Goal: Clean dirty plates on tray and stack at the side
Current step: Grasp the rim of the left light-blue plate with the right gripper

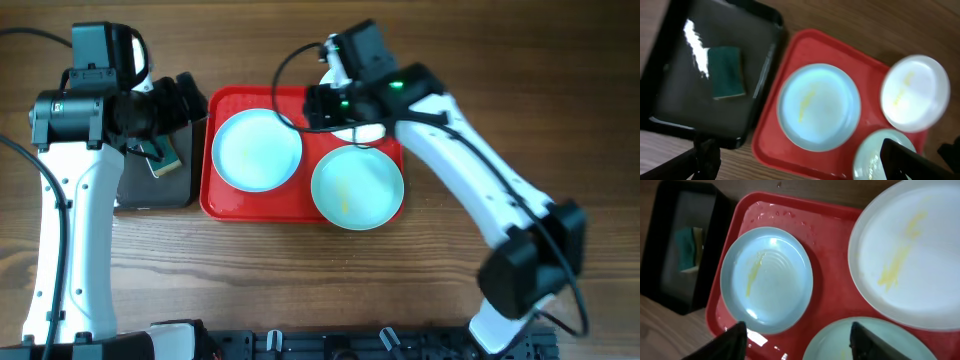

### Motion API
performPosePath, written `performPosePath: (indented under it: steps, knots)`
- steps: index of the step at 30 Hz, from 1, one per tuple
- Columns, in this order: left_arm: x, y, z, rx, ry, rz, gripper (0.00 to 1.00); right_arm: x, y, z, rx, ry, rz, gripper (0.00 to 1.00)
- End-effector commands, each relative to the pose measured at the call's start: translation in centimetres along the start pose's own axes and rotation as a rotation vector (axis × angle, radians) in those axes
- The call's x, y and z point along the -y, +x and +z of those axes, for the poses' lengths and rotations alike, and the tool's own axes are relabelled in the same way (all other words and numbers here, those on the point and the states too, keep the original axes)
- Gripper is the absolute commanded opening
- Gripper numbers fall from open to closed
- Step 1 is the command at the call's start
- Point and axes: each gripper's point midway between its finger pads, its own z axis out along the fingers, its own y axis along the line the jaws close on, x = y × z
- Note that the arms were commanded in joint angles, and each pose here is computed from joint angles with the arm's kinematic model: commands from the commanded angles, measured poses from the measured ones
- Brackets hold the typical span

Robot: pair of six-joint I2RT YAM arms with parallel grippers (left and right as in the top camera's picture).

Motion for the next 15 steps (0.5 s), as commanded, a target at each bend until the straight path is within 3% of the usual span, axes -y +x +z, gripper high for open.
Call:
performPosePath:
  steps: [1,8,11,15]
  knots:
    - [-2.7,-1.7,-0.2,0.082,-0.158,-0.105,0.99,0.7,1.2,4.7,-0.048,0.083,0.036,0.6]
    - [-3.3,-1.4,2.8,0.009,-0.203,-0.114,0.97,0.8,2.9,10.1,-0.094,0.09,0.035,0.56]
    - [-4.1,-1.2,4.4,-0.029,-0.23,-0.14,0.94,1.1,3.2,11.2,-0.103,0.096,0.038,0.51]
    - [-5.6,-1.0,6.8,-0.085,-0.271,-0.166,0.93,1.3,3.2,12.3,-0.097,0.096,0.035,0.35]
